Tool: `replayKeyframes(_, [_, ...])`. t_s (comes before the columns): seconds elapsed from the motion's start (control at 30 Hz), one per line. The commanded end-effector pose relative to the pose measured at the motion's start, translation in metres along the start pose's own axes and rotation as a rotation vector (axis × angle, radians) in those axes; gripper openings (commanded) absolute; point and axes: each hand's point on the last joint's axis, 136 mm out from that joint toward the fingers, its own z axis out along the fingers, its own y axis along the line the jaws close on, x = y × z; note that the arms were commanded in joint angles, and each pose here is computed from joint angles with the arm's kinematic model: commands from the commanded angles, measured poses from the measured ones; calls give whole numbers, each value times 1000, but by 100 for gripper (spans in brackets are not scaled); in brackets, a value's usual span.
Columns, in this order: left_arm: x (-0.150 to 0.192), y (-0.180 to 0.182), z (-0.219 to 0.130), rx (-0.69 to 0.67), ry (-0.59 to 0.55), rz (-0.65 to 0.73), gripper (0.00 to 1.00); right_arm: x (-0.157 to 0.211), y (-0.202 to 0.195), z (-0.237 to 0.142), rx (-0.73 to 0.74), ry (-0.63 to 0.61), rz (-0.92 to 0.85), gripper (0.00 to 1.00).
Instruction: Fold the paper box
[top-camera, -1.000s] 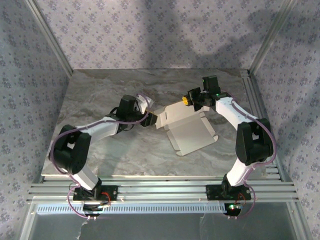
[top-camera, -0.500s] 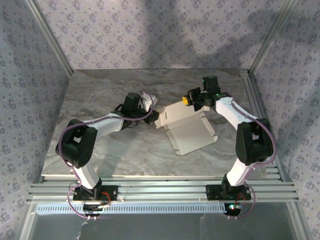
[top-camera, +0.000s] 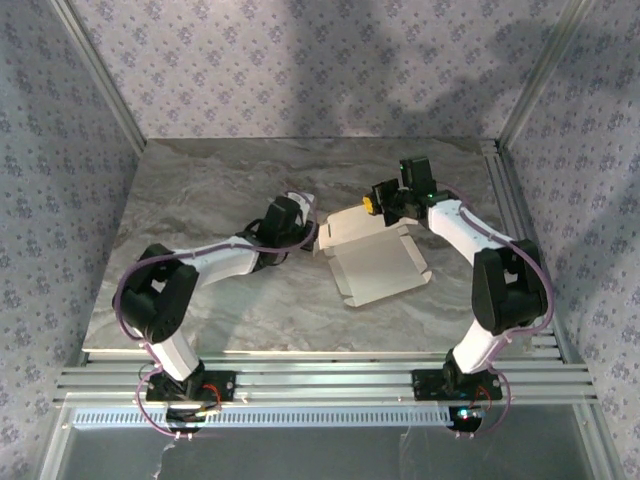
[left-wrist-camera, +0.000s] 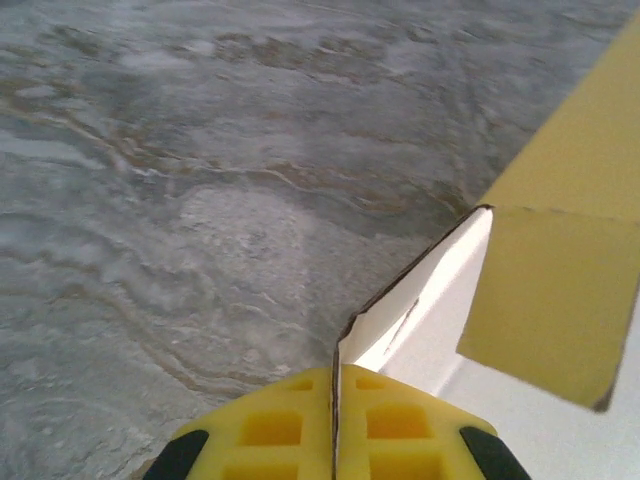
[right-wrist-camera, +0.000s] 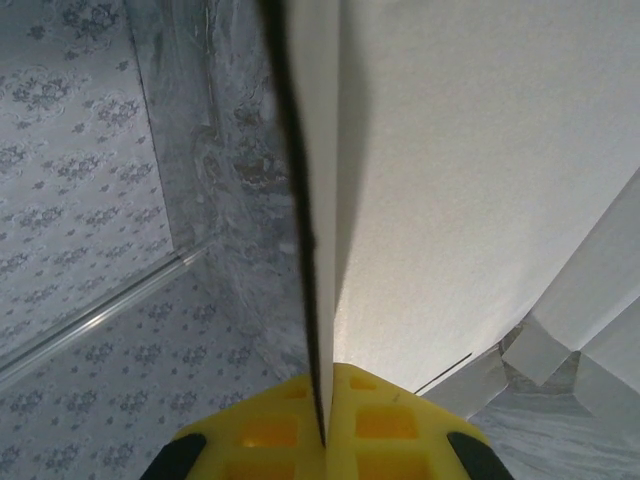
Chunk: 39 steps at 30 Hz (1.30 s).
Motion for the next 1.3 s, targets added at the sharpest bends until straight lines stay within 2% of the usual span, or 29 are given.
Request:
replayKeyframes(0.0, [-9, 35, -10, -311, -104, -99, 0, 18, -14, -1, 18, 37, 54, 0])
replayKeyframes(0.27, [3, 27, -11, -489, -159, -263, 0, 19, -22, 1, 16, 27, 75, 0])
replayKeyframes(0.53, [1, 1, -3, -397, -180, -355, 0, 18, -23, -1, 3, 21, 91, 0])
replayKeyframes(0.57, [1, -3, -3, -367, -186, -364, 5, 18, -23, -1, 1, 21, 94, 0])
replayKeyframes(0.7, [-8, -29, -5, -199, -183, -308, 40, 16, -24, -1, -3, 27, 103, 0])
replayKeyframes(0.8, [-3, -34, -13, -150, -141, -229, 51, 11, -23, -3, -9, 23, 109, 0])
replayKeyframes(0.9, [6, -21, -27, -120, -121, -207, 54, 7, -22, -5, -11, 20, 113, 0])
replayKeyframes(1.0, [9, -12, -44, -44, -111, -183, 64, 6, -21, -6, -11, 23, 112, 0])
replayKeyframes(1.17, [32, -30, -48, 156, 13, -11, 64, 4, -17, -6, -16, 30, 108, 0])
replayKeyframes(1.27, [44, -34, -39, 215, 46, 31, 62, 4, -17, -6, -14, 29, 109, 0])
